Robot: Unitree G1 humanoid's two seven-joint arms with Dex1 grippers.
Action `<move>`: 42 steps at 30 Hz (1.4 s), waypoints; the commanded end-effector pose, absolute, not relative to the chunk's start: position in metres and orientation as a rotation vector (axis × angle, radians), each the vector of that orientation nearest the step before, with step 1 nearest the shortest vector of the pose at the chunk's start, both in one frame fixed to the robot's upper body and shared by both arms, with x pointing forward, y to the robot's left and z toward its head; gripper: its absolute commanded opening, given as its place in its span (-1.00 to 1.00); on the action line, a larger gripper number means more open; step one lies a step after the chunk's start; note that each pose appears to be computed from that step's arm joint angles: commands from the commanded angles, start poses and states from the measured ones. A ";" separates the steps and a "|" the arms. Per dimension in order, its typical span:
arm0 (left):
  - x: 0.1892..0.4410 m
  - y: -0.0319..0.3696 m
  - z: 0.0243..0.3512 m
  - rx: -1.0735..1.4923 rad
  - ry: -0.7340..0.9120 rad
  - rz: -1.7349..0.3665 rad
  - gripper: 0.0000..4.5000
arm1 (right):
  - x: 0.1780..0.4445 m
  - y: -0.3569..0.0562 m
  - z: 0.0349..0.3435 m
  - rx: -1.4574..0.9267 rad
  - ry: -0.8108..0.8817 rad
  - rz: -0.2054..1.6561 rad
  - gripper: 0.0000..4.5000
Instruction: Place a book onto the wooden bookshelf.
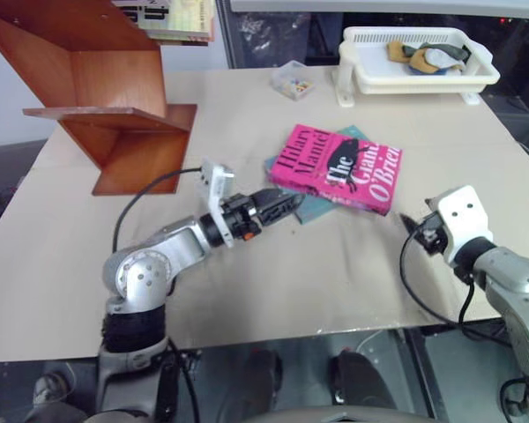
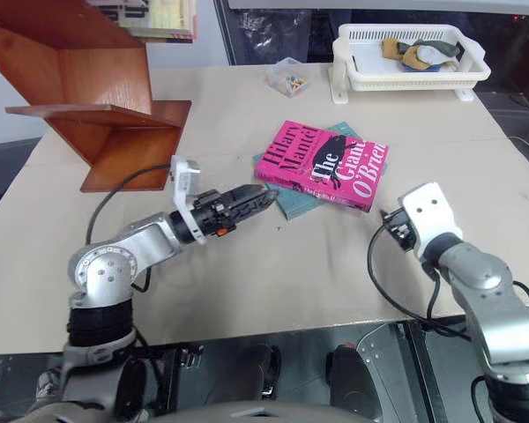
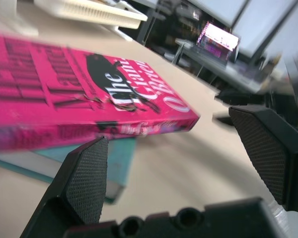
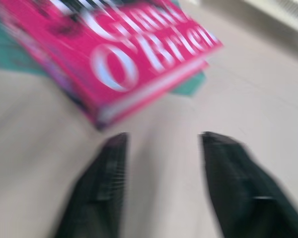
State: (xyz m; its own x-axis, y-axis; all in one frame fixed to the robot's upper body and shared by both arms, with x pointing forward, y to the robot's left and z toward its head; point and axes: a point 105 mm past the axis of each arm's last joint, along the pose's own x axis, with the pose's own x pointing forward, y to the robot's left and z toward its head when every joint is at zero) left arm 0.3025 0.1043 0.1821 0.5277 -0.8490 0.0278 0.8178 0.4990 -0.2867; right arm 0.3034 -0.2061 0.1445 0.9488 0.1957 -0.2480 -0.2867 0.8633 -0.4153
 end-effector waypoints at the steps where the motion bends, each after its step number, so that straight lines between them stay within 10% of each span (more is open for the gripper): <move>1: 0.288 0.103 0.193 -0.052 0.004 -1.120 1.00 | 0.318 -0.206 0.148 -0.473 0.158 0.254 -0.72; 3: 0.278 0.107 0.193 0.034 -0.014 -1.195 1.00 | 0.325 -0.200 0.144 -0.445 0.151 0.286 -0.95; 18: 0.259 0.144 0.197 0.131 -0.012 -1.270 1.00 | 0.303 -0.129 0.145 -0.322 0.041 0.647 -0.95; 42: 0.310 0.163 0.165 -0.344 0.248 -0.879 1.00 | 0.282 -0.042 0.153 -0.244 -0.034 1.034 -0.95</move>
State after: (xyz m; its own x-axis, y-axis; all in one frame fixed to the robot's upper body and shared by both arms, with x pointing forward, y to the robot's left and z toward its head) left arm 0.3004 0.1620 0.1600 0.5696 -0.8181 -0.0791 0.7685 0.5642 -0.3017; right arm 0.2891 -0.0333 0.1380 0.5188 0.8448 -0.1306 -0.8490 0.4913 -0.1946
